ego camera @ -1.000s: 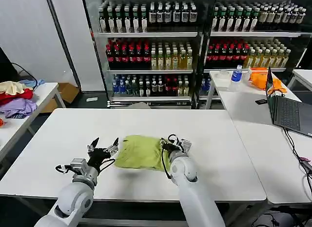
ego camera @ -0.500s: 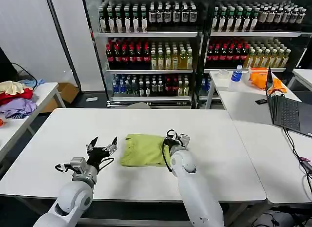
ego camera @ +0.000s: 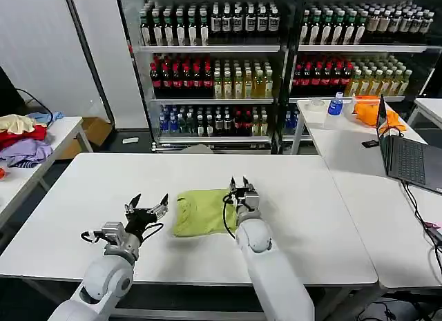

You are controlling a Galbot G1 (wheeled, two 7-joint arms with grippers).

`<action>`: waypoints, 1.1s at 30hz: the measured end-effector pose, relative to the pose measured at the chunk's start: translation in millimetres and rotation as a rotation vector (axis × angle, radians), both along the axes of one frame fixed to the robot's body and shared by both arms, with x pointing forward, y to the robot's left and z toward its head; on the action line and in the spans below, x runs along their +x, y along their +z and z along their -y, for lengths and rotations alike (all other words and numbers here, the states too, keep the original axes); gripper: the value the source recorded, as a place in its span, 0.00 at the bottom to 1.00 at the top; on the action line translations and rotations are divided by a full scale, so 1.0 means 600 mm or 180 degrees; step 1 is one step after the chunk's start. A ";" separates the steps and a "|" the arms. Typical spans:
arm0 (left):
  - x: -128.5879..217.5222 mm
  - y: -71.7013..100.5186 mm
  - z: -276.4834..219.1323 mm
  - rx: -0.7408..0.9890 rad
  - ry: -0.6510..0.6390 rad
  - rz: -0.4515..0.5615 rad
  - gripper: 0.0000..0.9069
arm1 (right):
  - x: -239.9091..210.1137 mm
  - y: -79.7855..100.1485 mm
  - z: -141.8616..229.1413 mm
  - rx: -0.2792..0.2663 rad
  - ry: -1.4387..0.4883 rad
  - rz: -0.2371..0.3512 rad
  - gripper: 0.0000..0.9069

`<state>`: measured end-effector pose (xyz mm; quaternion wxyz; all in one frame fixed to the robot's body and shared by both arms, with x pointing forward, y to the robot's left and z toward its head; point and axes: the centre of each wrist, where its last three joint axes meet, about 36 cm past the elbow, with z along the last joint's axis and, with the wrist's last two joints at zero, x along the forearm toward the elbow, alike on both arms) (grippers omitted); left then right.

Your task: Fold and organize the clothes.

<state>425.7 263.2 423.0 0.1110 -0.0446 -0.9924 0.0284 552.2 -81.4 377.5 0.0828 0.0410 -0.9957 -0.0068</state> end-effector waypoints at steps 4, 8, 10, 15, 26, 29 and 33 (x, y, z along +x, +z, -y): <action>-0.001 0.002 0.002 0.0001 -0.0045 0.0006 1.00 | -0.031 -0.016 0.030 -0.0259 -0.0027 0.0308 1.00; -0.003 0.002 0.002 0.0033 -0.0092 0.0022 1.00 | -0.077 -0.026 0.061 -0.0390 -0.0048 0.0476 1.00; -0.003 0.005 0.002 0.0042 -0.0107 0.0038 1.00 | -0.106 -0.029 0.077 -0.0427 -0.0074 0.0510 1.00; -0.003 0.016 -0.003 0.0102 -0.0142 0.0110 1.00 | -0.172 -0.019 0.108 -0.0445 -0.0105 0.0560 1.00; -0.019 0.031 -0.016 0.0264 -0.0236 0.0245 1.00 | -0.314 0.019 0.168 -0.0445 -0.0175 0.0610 1.00; -0.025 0.036 -0.019 0.0294 -0.0259 0.0272 1.00 | -0.346 0.030 0.174 -0.0418 -0.0185 0.0609 1.00; -0.034 0.038 -0.022 0.0344 -0.0311 0.0276 1.00 | -0.381 0.042 0.180 -0.0402 -0.0225 0.0593 1.00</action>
